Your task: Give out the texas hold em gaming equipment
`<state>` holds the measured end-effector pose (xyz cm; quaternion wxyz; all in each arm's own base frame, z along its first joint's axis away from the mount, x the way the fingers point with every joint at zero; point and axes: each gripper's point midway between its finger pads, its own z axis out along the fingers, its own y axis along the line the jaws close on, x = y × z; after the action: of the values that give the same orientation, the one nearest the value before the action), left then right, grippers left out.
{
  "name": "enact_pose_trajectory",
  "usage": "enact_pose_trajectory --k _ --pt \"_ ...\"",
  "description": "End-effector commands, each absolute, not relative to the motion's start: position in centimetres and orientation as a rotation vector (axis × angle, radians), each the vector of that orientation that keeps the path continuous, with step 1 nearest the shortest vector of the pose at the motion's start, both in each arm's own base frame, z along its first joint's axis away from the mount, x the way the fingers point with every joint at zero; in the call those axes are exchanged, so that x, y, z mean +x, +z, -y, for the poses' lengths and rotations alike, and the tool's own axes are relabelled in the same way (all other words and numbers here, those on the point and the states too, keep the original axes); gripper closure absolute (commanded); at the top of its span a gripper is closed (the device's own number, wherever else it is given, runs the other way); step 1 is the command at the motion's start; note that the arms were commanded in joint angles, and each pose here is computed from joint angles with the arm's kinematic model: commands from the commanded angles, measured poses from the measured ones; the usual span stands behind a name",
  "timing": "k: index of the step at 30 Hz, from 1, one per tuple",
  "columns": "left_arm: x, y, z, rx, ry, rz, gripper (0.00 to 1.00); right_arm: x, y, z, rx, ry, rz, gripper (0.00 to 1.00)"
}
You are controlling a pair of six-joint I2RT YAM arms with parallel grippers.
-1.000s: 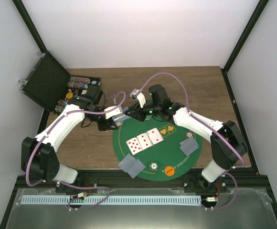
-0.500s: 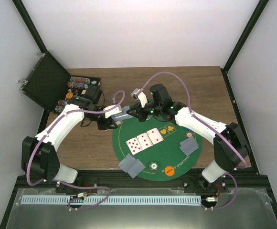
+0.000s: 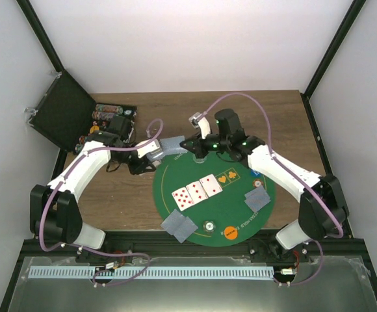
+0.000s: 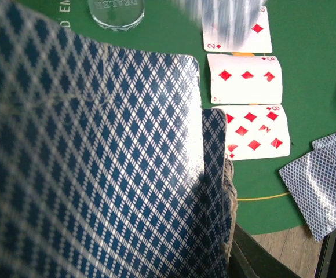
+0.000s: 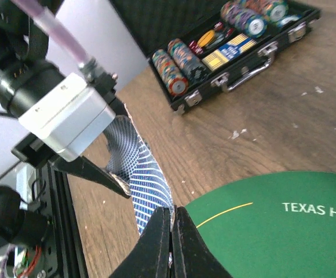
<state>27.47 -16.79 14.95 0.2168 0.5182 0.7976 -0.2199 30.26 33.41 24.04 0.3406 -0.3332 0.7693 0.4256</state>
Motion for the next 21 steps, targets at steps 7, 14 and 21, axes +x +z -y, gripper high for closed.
enact_pose_trajectory --k 7,14,21 --pt "28.8 14.8 16.4 1.349 -0.597 -2.225 0.7 32.6 23.8 -24.5 -0.301 0.936 -2.168 0.99" --pt "28.7 15.3 16.3 1.342 -0.585 -2.213 0.7 31.7 19.0 -17.8 -0.021 0.824 -2.256 0.99" --pt "28.6 15.3 16.3 1.34 -0.594 -2.212 0.7 31.1 17.2 -15.4 0.162 0.818 -2.289 0.99"
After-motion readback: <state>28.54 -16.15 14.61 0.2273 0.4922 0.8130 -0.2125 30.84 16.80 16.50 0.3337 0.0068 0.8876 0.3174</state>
